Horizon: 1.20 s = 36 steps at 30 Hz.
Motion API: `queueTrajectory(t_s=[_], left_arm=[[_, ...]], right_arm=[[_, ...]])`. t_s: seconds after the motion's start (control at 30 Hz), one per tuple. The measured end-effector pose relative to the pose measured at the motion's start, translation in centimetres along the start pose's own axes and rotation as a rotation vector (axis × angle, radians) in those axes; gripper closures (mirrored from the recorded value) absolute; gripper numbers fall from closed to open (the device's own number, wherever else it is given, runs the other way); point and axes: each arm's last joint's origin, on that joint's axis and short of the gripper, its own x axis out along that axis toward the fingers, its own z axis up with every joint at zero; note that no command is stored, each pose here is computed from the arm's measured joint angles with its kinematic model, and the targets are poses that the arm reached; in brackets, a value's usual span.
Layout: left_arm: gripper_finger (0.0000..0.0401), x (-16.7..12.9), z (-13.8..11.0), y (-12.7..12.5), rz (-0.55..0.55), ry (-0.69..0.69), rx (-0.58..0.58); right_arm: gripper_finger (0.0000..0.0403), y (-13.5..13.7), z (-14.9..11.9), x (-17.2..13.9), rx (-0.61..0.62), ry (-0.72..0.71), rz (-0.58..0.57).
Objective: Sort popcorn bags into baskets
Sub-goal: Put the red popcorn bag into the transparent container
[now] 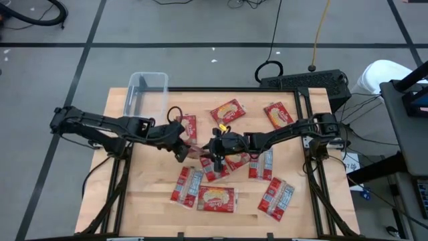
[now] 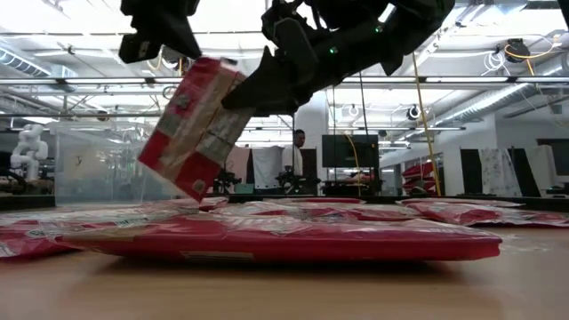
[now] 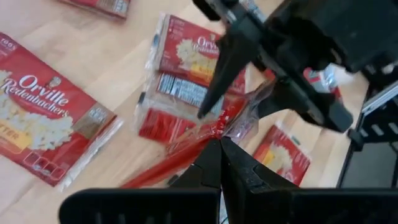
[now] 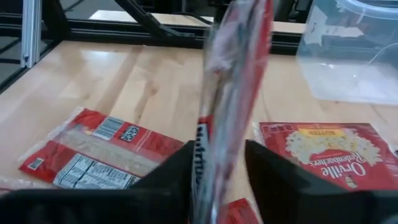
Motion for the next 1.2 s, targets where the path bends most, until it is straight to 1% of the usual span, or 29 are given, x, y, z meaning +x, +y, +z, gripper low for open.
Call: queueTrajectory(t_s=[0.1,0.13,0.17,0.23,0.3,0.43,0.57,0.63,0.7,0.8,0.93,1.03,1.13,1.2], left_arm=[[0.0401,0.0,0.4,0.0,-0.015,-0.024,0.000],[0.0400,0.0,0.5,0.0,-0.022,-0.027,0.000],[0.0398,0.1,0.6,0.0,-0.028,-0.022,-0.002],[0.0388,0.0,0.8,0.1,-0.054,-0.005,-0.002],[0.0368,-0.3,0.9,0.1,-0.092,0.013,-0.002],[0.0307,-1.5,1.0,0.2,-0.151,0.025,-0.021],[0.0238,-3.5,1.6,0.2,-0.201,-0.101,-0.026],[0.0205,-4.5,2.2,0.1,-0.190,-0.179,-0.008],[0.0179,-5.6,3.3,-0.3,-0.172,-0.259,0.027],[0.0150,-6.9,5.3,-1.3,-0.151,-0.354,0.122],[0.0136,-6.8,8.2,-2.6,-0.080,-0.425,0.226],[0.0136,-6.1,10.4,-3.4,-0.044,-0.455,0.296],[0.0143,-4.4,12.2,-4.0,-0.039,-0.430,0.354],[0.0149,-2.9,13.2,-4.3,-0.054,-0.399,0.376]], right_arm=[[0.0363,-0.2,0.1,-0.1,0.006,-0.002,0.039],[0.0381,-0.3,0.1,-0.1,0.008,-0.003,0.056],[0.0390,-0.4,0.1,-0.1,0.009,-0.004,0.071],[0.0388,-0.7,0.4,-0.4,0.017,0.000,0.073],[0.0379,-1.1,0.9,-1.1,0.024,0.001,0.080],[0.0381,-2.5,2.5,-3.4,0.030,0.008,0.051],[0.0395,-4.1,3.9,-6.1,0.013,0.019,0.032],[0.0397,-4.7,4.5,-7.5,-0.003,0.030,0.032],[0.0395,-5.3,5.2,-8.9,-0.020,0.017,0.013],[0.0393,-6.1,5.7,-10.9,-0.040,0.037,-0.010],[0.0393,-6.6,6.0,-13.3,-0.030,0.074,-0.034],[0.0393,-6.7,5.9,-14.6,-0.015,0.115,-0.016],[0.0393,-6.6,5.3,-15.3,0.004,0.192,-0.006],[0.0393,-6.5,4.9,-15.6,0.016,0.242,0.000]])
